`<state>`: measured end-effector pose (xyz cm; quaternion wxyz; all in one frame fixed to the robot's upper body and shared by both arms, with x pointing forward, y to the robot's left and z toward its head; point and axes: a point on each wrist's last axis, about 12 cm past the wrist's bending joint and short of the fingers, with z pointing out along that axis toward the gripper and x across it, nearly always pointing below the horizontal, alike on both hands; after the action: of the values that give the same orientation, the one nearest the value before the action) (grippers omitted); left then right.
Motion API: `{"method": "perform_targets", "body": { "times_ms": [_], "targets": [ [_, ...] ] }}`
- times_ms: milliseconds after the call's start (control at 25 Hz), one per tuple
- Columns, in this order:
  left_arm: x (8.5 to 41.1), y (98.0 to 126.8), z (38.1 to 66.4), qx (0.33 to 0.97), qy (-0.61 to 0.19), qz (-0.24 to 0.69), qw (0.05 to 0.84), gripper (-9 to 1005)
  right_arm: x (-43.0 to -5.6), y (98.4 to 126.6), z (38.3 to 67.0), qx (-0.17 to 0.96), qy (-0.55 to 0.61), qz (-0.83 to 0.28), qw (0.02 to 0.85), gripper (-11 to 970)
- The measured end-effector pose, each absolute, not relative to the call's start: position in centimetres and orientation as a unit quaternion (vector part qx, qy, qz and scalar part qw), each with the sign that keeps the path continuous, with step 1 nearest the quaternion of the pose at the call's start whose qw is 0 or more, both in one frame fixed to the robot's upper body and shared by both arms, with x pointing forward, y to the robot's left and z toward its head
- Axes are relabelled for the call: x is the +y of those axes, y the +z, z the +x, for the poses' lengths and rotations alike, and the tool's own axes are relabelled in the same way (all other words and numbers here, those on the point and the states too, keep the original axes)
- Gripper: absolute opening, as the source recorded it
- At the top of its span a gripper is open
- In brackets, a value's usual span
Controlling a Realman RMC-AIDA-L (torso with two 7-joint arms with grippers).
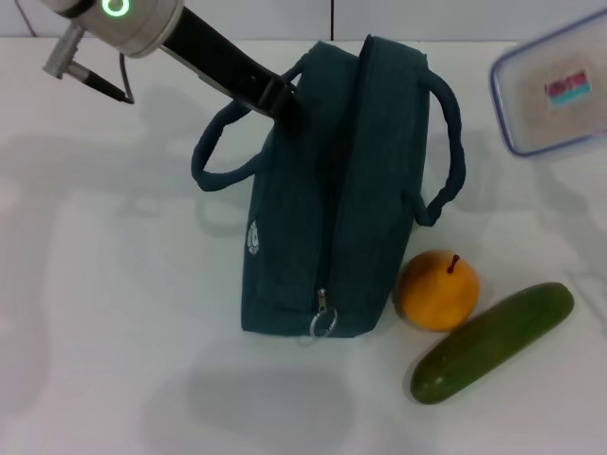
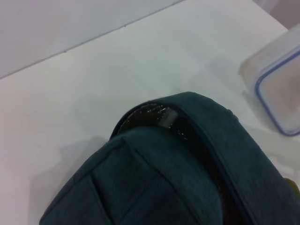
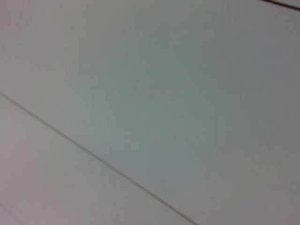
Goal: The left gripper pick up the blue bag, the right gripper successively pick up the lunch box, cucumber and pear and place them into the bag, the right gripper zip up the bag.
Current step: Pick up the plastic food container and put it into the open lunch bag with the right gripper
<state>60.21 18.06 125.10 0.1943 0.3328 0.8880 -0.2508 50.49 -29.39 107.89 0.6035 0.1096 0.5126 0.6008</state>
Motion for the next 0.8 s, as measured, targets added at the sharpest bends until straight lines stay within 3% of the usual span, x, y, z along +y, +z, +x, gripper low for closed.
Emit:
{"method": "perform_targets", "body": {
  "times_ms": [800],
  "targets": [
    [15.7, 124.7, 59.6, 0.883, -0.253, 0.355, 0.172, 35, -28.5, 110.5, 51.6, 0.456, 0.63, 0.051, 0.626, 101]
  ]
}}
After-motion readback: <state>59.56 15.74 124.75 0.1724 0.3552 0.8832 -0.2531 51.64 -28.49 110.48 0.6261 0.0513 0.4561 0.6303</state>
